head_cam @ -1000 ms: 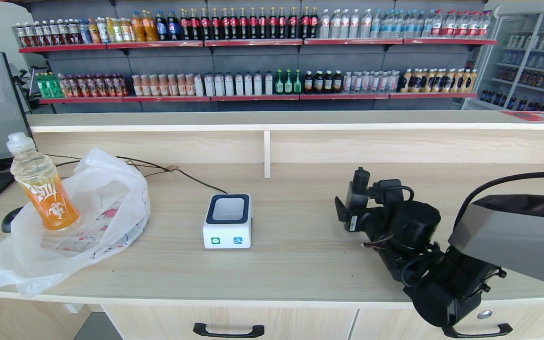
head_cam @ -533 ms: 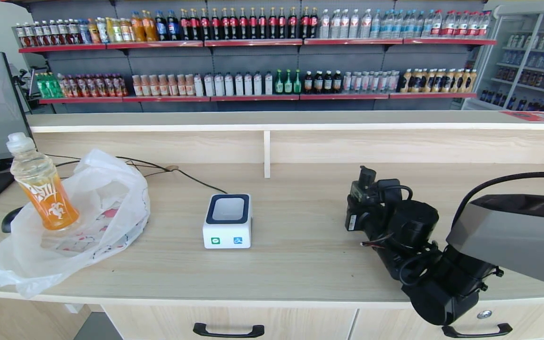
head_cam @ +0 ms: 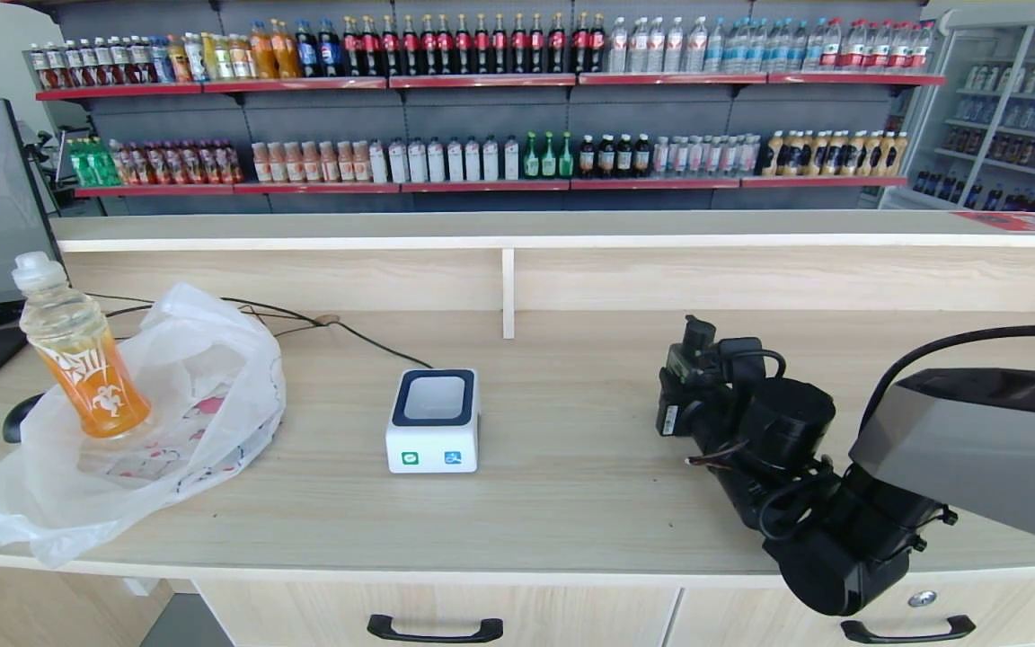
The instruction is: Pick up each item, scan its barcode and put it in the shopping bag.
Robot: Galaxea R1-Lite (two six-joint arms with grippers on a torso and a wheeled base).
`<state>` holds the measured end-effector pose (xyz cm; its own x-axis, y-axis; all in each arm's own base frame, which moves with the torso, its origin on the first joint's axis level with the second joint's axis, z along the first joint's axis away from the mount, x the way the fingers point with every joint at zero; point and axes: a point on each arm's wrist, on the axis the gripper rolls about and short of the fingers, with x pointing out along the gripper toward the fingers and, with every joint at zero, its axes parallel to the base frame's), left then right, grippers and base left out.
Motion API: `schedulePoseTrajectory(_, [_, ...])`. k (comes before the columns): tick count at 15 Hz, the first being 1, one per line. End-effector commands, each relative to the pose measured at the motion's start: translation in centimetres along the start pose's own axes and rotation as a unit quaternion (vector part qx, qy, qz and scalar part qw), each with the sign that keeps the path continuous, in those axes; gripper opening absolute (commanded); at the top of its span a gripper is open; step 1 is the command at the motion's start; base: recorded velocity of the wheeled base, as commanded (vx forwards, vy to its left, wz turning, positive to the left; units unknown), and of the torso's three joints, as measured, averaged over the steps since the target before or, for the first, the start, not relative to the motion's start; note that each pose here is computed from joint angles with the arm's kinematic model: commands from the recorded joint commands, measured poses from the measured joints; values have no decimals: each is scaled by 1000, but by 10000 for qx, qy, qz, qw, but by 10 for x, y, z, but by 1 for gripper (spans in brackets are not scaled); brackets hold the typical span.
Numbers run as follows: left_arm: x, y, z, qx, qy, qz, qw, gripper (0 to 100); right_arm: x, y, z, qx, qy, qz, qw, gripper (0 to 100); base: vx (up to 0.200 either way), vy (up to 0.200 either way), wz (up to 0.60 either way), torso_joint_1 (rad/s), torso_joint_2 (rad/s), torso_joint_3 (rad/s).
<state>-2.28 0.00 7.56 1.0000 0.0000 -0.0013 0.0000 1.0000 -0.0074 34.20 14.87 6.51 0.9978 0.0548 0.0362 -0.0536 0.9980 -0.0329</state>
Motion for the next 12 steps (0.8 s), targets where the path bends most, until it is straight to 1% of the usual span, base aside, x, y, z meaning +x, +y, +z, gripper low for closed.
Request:
schedulePoseTrajectory(1, [0, 0, 0, -1, -6, 0, 10000, 0, 0, 0, 2, 12, -33, -1, 10000, 0, 0, 0, 0, 0, 0, 0])
schedulePoseTrajectory(8, [0, 0, 0, -1, 1, 0, 10000, 0, 0, 0, 2, 12, -33, -1, 10000, 0, 0, 0, 0, 0, 0, 0])
schedulePoseTrajectory(12, [0, 0, 0, -1, -6, 0, 10000, 0, -4, -2, 18, 101, -218, -2, 9997, 0, 0, 0, 0, 0, 0, 0])
